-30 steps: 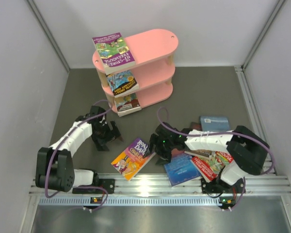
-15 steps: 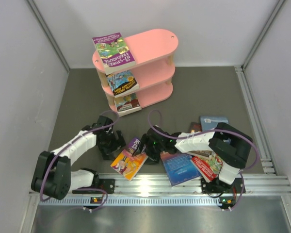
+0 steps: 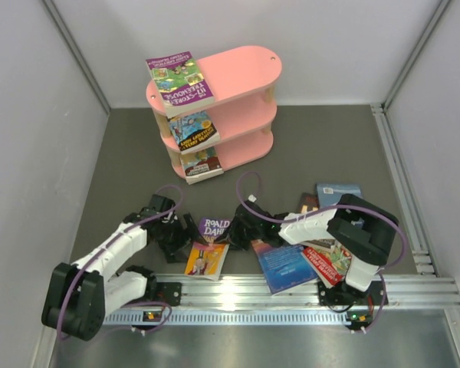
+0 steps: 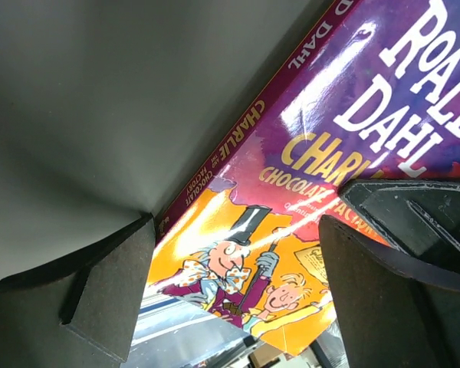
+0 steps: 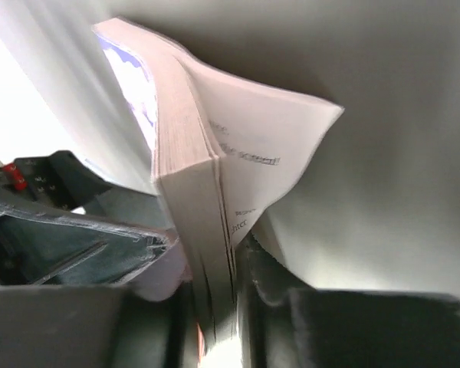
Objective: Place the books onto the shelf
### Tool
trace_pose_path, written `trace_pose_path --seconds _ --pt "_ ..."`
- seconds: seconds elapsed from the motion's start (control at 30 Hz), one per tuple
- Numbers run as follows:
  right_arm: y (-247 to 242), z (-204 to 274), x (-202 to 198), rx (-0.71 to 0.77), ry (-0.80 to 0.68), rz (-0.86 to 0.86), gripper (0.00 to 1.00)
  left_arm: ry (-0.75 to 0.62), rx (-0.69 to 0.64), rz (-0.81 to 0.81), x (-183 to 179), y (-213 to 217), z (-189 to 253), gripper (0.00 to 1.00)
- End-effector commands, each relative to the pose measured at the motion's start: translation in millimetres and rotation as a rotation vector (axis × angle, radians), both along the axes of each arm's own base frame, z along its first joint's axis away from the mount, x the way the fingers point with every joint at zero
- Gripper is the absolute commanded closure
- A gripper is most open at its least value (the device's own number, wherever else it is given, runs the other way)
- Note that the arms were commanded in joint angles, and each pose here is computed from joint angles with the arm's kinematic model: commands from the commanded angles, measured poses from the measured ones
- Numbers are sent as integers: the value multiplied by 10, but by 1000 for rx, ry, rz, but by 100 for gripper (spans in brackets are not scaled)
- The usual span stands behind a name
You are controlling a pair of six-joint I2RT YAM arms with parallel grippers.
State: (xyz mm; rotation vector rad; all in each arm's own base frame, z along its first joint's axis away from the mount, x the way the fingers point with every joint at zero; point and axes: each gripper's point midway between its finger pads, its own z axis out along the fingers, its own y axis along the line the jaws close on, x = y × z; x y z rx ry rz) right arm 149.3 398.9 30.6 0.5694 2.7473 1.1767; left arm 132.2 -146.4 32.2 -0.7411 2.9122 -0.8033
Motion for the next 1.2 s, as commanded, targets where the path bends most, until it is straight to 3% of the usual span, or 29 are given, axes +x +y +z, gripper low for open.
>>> trace_pose_path --seconds 0.0,0.07,0.3,0.53,0.67,0.77,0.9,1.0,1.03,1.1,1.17 --pt "-113 -20 87 -103 -51 -13 93 -41 -21 -3 78 -52 36 8" --pt "-169 106 74 -132 -76 16 100 -60 -23 -1 120 -58 105 8" --pt "-54 903 70 -10 -228 132 100 -243 27 -38 382 8 645 5" --pt "-19 1758 52 407 -239 90 100 -441 -74 -57 516 -109 1178 5" --pt "-63 2188 95 568 -293 92 100 -505 -127 -74 513 -169 1368 6" --pt "-101 2382 127 654 -323 98 100 -537 -245 -108 434 -309 1554 11" --pt "-124 2400 147 682 -336 95 100 -655 -488 -165 355 -546 1995 37" --pt "-121 2422 162 691 -340 93 100 -675 -535 -167 325 -574 2083 57" --pt "-127 2437 173 693 -345 91 100 -682 -539 -172 316 -576 2109 77" --pt "-124 2458 186 690 -348 101 100 -704 -524 -176 323 -560 2153 99" --pt "-136 2496 223 685 -359 106 100 -701 -472 -159 341 -508 2171 100"
